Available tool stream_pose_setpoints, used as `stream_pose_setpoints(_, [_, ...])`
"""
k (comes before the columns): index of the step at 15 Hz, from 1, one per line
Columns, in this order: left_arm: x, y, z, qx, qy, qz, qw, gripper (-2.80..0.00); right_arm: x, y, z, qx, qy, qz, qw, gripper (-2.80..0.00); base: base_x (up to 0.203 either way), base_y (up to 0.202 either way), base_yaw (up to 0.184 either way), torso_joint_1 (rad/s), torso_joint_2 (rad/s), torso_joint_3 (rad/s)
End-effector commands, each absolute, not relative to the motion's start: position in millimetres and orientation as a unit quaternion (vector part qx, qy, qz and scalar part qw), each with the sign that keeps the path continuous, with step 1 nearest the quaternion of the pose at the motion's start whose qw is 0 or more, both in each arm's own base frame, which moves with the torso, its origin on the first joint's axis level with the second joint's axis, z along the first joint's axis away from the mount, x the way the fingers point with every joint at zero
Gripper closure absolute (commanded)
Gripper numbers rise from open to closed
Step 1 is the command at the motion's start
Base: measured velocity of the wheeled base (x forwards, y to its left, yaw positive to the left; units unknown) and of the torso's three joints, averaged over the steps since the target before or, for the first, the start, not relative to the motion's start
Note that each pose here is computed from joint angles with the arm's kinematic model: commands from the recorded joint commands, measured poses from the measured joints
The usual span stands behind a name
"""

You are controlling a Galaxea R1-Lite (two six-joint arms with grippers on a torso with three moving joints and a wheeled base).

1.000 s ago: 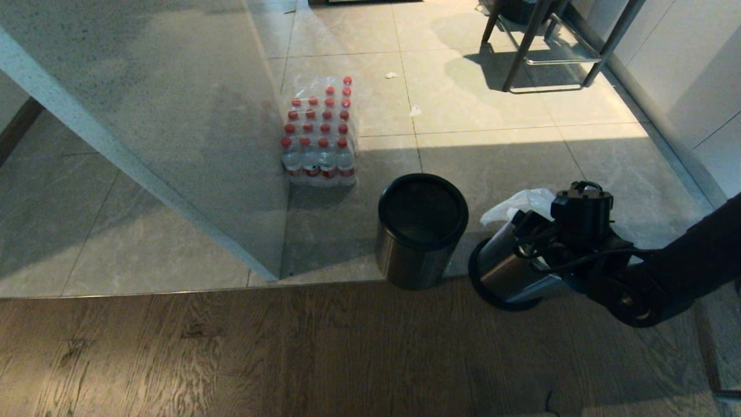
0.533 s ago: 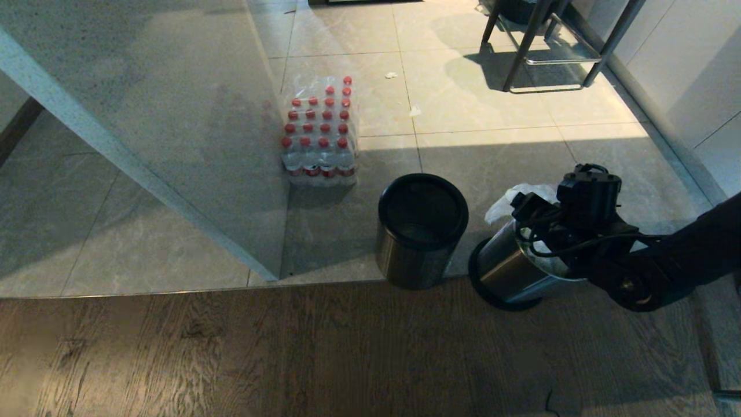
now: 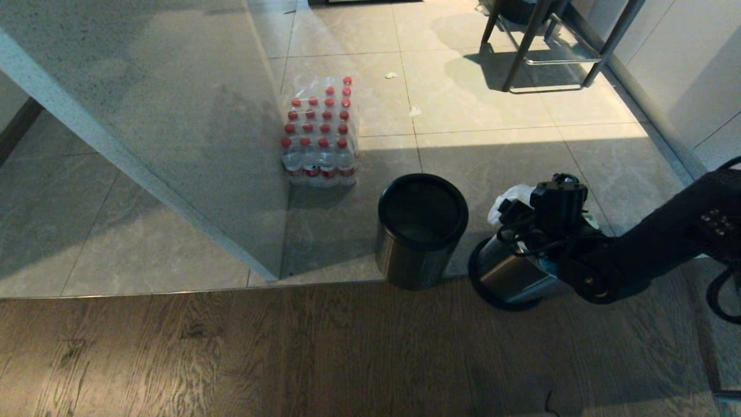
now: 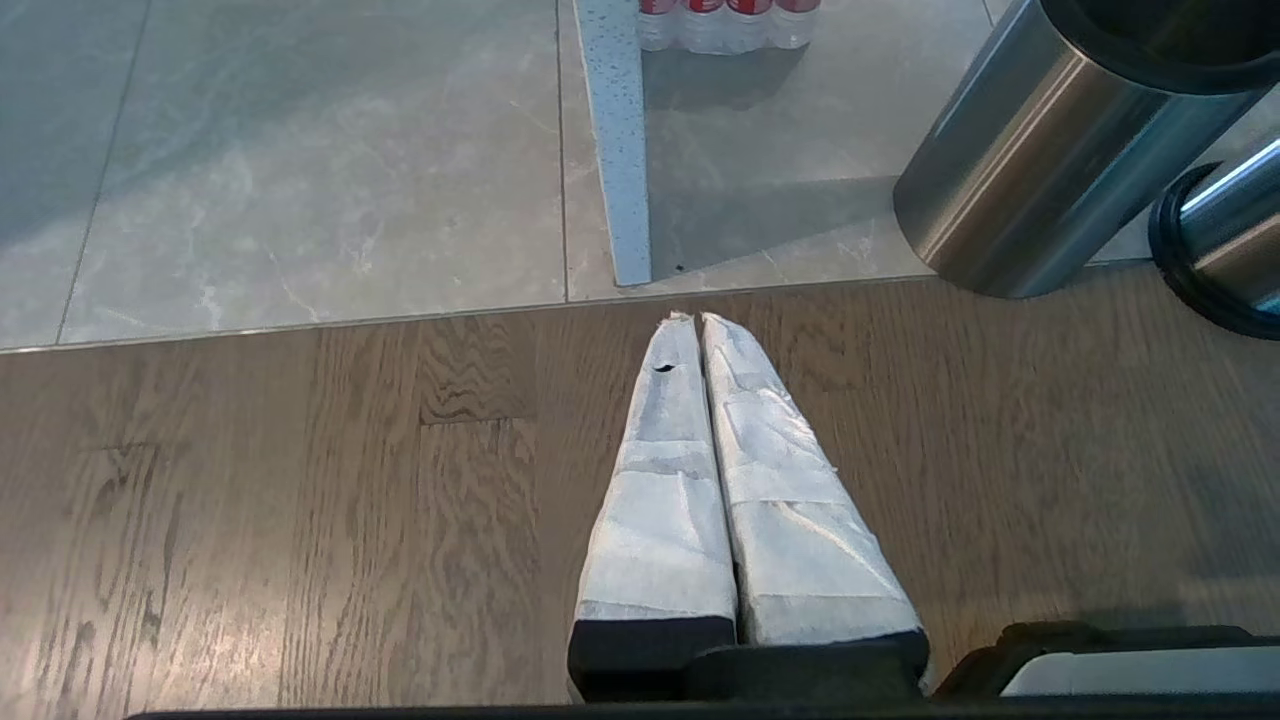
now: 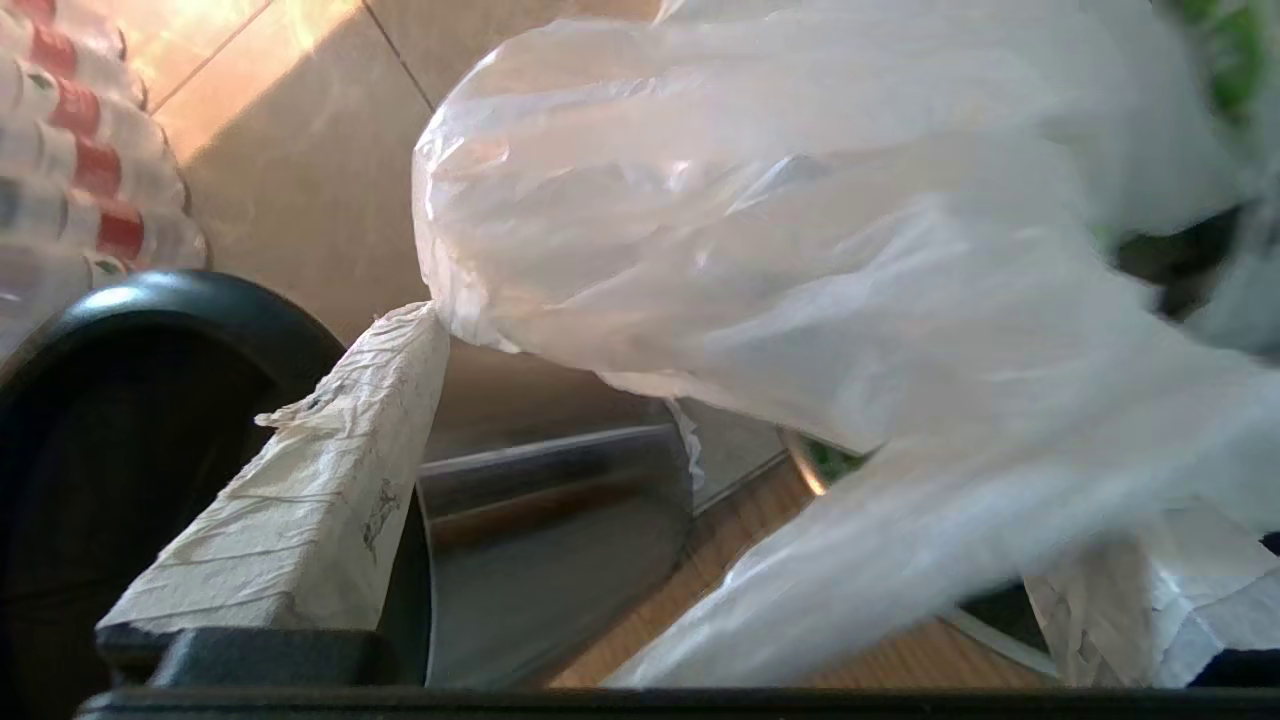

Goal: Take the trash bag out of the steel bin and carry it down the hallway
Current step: Pick up the trash bag

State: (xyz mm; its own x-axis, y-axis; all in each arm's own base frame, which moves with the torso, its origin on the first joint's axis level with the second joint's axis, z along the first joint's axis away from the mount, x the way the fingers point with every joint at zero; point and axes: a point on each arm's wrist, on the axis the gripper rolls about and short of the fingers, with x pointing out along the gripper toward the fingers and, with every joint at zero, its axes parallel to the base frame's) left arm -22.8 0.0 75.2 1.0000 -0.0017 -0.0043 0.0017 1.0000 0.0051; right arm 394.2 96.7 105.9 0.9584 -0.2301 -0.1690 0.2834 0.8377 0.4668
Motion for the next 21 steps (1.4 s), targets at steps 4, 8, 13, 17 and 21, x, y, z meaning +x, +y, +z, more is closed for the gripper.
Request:
stream_pose_setpoints(4, [-22.7,0.0,75.2,0.002,0.003,-0.001,1.000,0.00,413.2,100.0,72.7,0.231,0.049,-0.148,0.961,-2.80,0.000,0.000,0.000,0.000,0.00,0.000])
stream_pose_setpoints(8, [-22.7,0.0,75.1,0.003,0.003,-0.001,1.000,0.00,416.3,99.5,74.8,0.207,0.027,-0.141,0.968,0.00,0.000,0.000,0.000,0.000,0.00,0.000])
stream_pose_setpoints(13, [-22.7,0.0,75.0,0.002,0.003,-0.001,1.000,0.00,410.9,98.0,81.9,0.200,0.026,-0.142,0.969,0.00,0.000,0.000,0.000,0.000,0.00,0.000])
stream_pose_setpoints(17, [-22.8,0.0,75.5,0.003,0.002,-0.001,1.000,0.00,372.5,94.3,123.5,0.206,0.015,-0.130,0.970,0.00,0.000,0.000,0.000,0.000,0.00,0.000])
stream_pose_setpoints(21, [-22.7,0.0,75.2,0.002,0.003,-0.001,1.000,0.00,316.6,85.6,169.9,0.216,-0.004,-0.116,0.970,0.00,0.000,0.000,0.000,0.000,0.00,0.000])
